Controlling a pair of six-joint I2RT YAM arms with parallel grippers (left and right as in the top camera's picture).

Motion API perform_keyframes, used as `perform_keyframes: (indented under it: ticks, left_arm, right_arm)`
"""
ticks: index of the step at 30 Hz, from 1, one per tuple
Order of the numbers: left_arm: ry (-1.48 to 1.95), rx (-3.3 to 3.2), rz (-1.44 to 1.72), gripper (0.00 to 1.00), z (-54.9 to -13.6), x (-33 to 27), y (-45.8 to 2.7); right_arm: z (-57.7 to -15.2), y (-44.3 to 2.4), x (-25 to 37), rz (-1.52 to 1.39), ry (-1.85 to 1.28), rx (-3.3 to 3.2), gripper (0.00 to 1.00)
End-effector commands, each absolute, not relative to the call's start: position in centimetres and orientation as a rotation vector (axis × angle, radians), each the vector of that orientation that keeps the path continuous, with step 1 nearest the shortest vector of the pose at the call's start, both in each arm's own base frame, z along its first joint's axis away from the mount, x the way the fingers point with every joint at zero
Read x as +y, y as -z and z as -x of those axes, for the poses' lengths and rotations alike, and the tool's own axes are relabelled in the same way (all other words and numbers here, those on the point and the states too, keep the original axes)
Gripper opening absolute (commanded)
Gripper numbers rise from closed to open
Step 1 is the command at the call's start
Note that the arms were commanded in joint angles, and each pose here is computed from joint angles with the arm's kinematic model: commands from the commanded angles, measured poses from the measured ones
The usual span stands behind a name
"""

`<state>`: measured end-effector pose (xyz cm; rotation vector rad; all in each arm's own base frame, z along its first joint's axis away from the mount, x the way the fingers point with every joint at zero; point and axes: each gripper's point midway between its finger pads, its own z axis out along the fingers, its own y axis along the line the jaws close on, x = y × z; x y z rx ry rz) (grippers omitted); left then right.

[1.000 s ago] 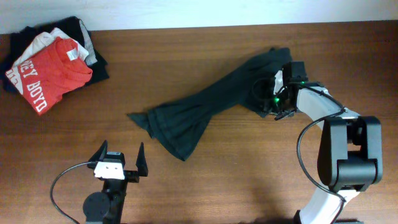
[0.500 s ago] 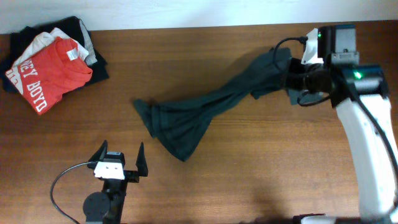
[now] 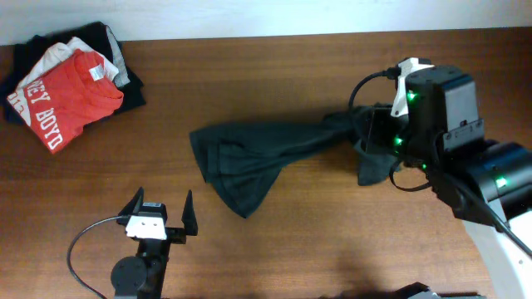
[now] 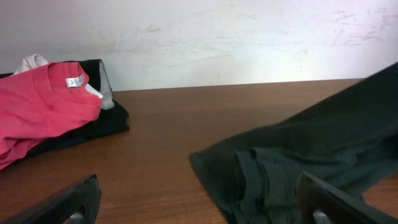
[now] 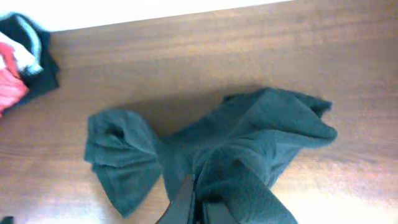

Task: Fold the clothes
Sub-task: 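Lift and drag the t-shirt leftward across the table with the right gripper, then reach the left gripper to the t-shirt's left end and grasp it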

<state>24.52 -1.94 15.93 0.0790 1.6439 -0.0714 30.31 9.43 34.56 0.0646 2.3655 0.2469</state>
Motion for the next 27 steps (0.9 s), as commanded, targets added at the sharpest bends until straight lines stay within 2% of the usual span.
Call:
perform_keyframes:
  ticks: [1,8,16,24,27]
  left_arm:
    - [0.063,1.644,-0.094,0.99,-24.5,-2.0,-15.7]
    - [0.063,1.644,-0.094,0.99,-24.5,-2.0,-15.7]
    - [0.063,1.644,-0.094,0.99,-24.5,-2.0,-15.7]
    - [0.074,1.643,-0.103,0.99,-24.5,-2.2,-15.7]
    - [0.215,1.622,-0.184,0.99,-24.1,-4.6,-16.2]
  right_arm:
    - [-29.2,-34.3,8.6,-0.122,-0.217,2.4,0.04]
    - [-23.2,-34.4,6.4,-0.211,-0.219,2.465,0.04]
    - [-15.6,-34.8,5.6,-0.172,-0.349,2.492,0.04]
    - [-13.1,-33.9,7.6,-0.05,-0.502,2.591,0.04]
    - [-12.8,-34.0,8.2,-0.01,-0.543,2.595,0.04]
